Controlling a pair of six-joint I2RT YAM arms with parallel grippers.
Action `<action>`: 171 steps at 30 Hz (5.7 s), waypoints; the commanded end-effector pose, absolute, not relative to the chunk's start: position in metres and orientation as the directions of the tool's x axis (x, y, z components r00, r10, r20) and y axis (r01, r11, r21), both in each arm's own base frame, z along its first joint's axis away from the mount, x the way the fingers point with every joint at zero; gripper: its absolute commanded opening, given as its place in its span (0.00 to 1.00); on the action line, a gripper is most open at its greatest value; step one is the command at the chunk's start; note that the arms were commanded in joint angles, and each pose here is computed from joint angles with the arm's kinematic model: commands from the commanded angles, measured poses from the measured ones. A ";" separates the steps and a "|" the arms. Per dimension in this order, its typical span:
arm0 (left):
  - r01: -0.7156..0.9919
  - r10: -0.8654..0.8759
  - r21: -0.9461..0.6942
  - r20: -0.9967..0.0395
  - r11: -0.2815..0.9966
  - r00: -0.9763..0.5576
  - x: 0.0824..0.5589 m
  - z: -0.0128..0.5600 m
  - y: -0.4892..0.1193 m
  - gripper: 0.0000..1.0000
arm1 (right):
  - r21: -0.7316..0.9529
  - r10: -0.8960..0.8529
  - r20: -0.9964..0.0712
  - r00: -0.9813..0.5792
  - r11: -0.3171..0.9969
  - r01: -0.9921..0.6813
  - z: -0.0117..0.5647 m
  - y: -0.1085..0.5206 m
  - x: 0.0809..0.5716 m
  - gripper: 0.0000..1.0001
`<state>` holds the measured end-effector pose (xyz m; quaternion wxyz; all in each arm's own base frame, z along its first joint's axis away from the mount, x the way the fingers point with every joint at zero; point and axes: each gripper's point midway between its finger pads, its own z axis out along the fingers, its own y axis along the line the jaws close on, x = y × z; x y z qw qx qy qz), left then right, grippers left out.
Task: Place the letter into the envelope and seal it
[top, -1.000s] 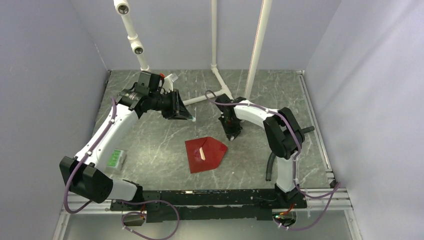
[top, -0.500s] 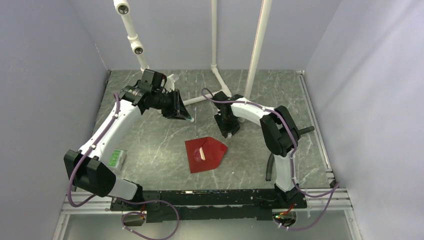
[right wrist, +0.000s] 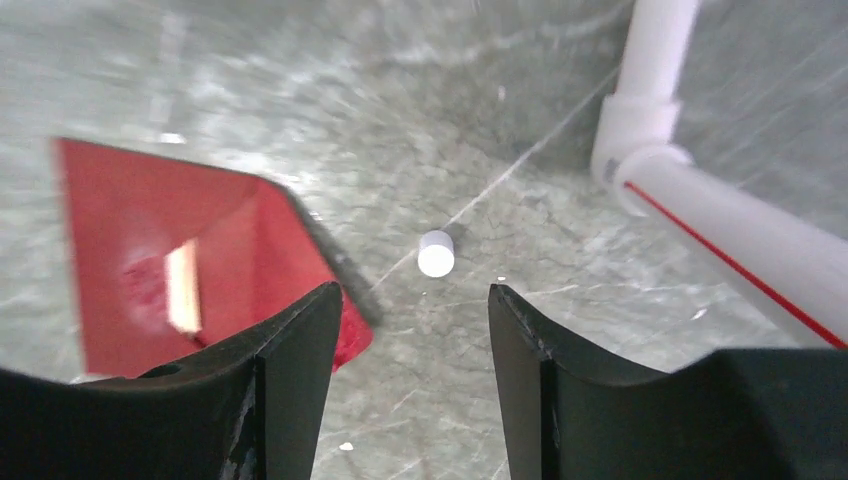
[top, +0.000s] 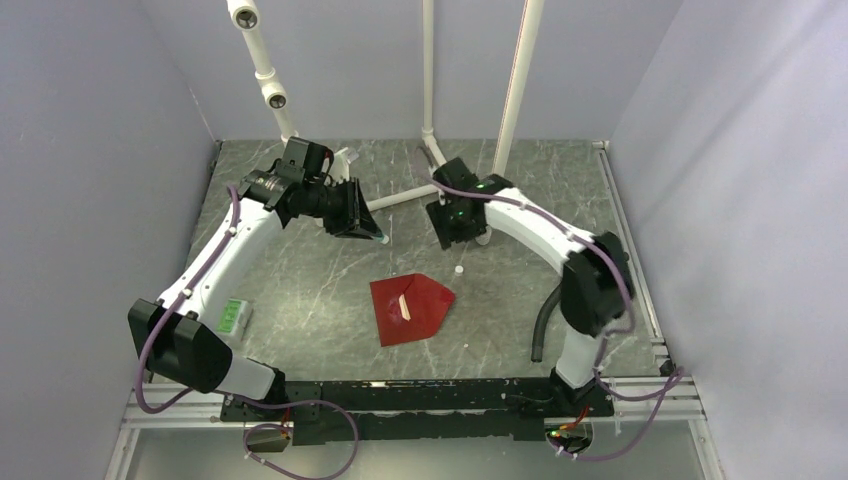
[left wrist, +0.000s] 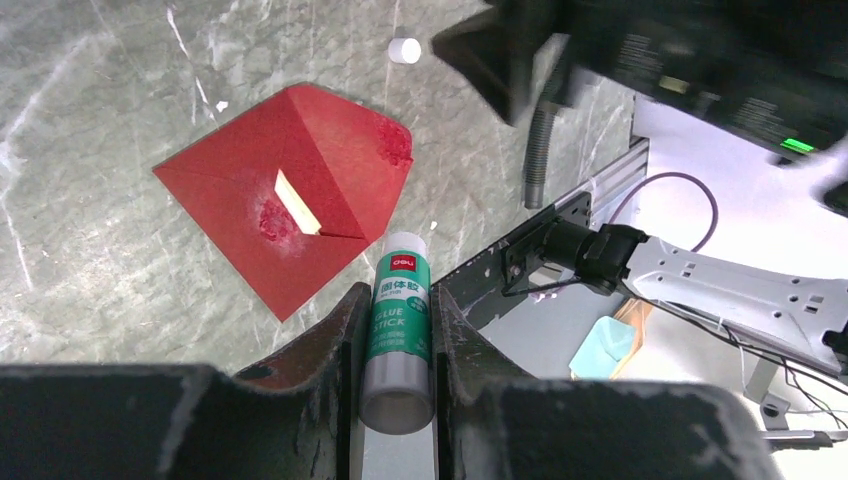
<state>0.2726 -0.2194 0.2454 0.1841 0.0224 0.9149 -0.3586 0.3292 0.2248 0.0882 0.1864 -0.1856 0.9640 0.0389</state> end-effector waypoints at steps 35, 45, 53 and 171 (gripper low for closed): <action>0.433 0.077 -0.849 -0.431 0.303 -0.899 0.229 0.322 -0.264 0.18 | 0.170 -0.229 -0.947 -0.226 0.242 -0.955 0.309 0.357 0.226 0.08; 0.337 -0.312 -0.850 -0.476 0.405 -0.822 0.285 0.319 -0.259 0.30 | 0.430 -0.017 -0.882 -0.471 0.384 -0.817 0.315 0.370 0.248 0.00; 0.358 -0.433 -0.830 -0.535 0.427 -0.725 0.295 0.323 -0.255 0.25 | 0.651 0.244 -0.752 -0.613 0.421 -0.631 0.318 0.373 0.268 0.00; 0.871 0.154 -0.467 -0.860 0.153 -0.487 0.199 0.345 -0.258 0.02 | 0.601 -0.142 -0.779 -0.610 0.103 -0.792 0.365 0.350 0.213 0.00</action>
